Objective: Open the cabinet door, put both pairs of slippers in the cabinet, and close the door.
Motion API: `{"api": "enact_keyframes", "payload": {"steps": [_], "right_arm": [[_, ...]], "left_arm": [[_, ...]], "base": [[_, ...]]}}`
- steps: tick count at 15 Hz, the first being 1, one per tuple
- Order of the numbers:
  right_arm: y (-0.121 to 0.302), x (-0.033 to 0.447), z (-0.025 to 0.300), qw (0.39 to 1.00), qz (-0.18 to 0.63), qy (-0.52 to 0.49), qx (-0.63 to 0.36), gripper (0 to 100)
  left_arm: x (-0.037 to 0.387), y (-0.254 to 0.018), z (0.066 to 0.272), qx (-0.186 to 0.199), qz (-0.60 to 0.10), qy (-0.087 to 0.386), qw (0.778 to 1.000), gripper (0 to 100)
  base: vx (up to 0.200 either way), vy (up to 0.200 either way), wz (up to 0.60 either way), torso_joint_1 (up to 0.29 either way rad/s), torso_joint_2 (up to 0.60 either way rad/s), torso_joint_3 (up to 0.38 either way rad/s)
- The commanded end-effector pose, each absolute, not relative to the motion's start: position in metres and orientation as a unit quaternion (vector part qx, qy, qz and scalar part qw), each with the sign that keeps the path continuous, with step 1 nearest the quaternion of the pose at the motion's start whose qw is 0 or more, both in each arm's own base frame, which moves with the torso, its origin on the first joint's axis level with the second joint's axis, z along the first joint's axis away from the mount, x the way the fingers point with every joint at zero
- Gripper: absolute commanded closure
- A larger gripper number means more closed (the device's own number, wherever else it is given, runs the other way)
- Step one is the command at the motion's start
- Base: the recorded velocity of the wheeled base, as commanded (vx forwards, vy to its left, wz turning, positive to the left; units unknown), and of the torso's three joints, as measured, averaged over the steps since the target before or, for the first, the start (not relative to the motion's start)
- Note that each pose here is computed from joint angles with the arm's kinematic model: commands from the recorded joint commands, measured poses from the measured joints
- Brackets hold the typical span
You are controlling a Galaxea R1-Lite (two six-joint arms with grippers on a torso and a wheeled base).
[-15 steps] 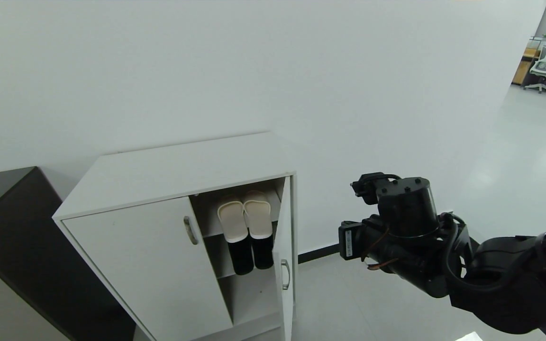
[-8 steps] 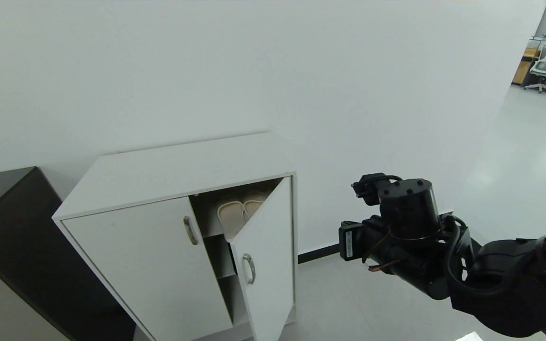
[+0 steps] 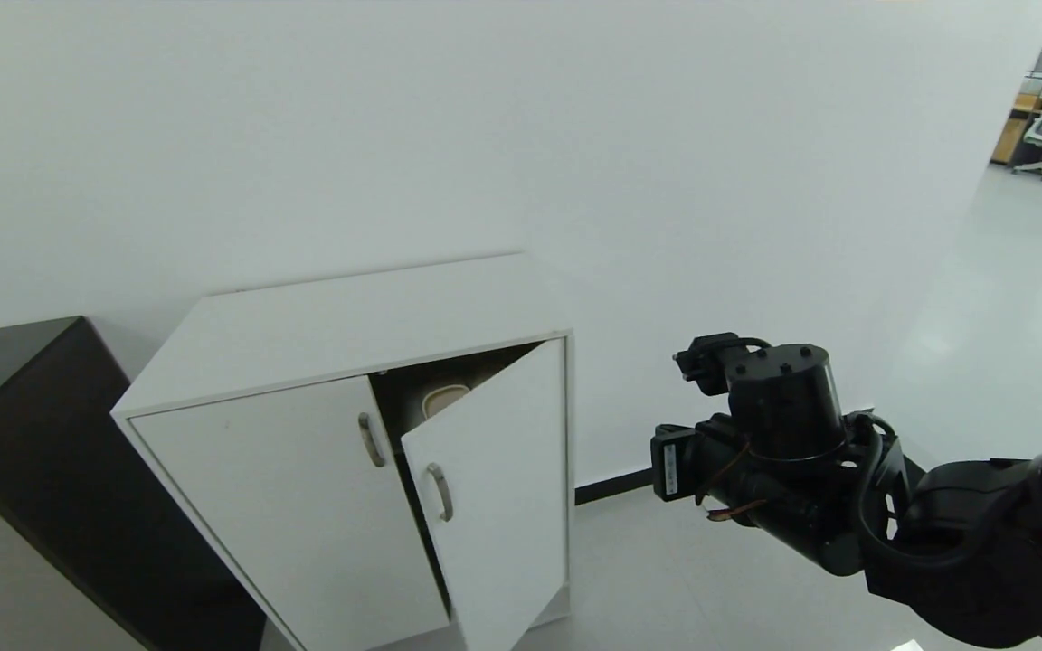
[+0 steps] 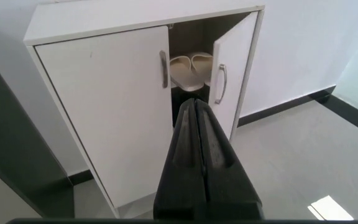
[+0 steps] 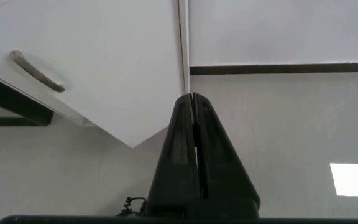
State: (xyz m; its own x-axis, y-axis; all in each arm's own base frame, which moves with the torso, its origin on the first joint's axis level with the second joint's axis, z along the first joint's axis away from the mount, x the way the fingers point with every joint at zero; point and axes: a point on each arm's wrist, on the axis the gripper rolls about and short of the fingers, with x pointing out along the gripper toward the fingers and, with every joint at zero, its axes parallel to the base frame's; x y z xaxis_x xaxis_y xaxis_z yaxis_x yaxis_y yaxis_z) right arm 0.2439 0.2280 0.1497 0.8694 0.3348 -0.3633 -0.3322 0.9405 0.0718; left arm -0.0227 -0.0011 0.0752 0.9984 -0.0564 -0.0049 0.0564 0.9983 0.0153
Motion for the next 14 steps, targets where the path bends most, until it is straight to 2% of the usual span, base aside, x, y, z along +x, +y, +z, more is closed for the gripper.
{"api": "enact_keyframes", "payload": {"steps": [1,5,14], "right_arm": [[0.229,0.243,0.147,0.966,0.173,0.192,0.001,100],[0.228,0.243,0.145,0.966,0.175,0.188,0.002,100],[0.220,0.232,0.124,0.954,0.249,0.168,-0.023,100]], "left_arm": [[-0.023,-0.001,0.075,0.008,-0.028,0.002,1.000,100],[-0.023,-0.001,0.075,0.008,-0.028,0.002,1.000,100],[-0.023,-0.001,0.075,0.008,-0.028,0.002,1.000,100]], "base": [[0.000,0.000,0.60,0.002,0.00,0.002],[0.000,0.000,0.60,0.004,0.00,0.005],[0.000,0.000,0.00,0.000,0.00,0.000]]}}
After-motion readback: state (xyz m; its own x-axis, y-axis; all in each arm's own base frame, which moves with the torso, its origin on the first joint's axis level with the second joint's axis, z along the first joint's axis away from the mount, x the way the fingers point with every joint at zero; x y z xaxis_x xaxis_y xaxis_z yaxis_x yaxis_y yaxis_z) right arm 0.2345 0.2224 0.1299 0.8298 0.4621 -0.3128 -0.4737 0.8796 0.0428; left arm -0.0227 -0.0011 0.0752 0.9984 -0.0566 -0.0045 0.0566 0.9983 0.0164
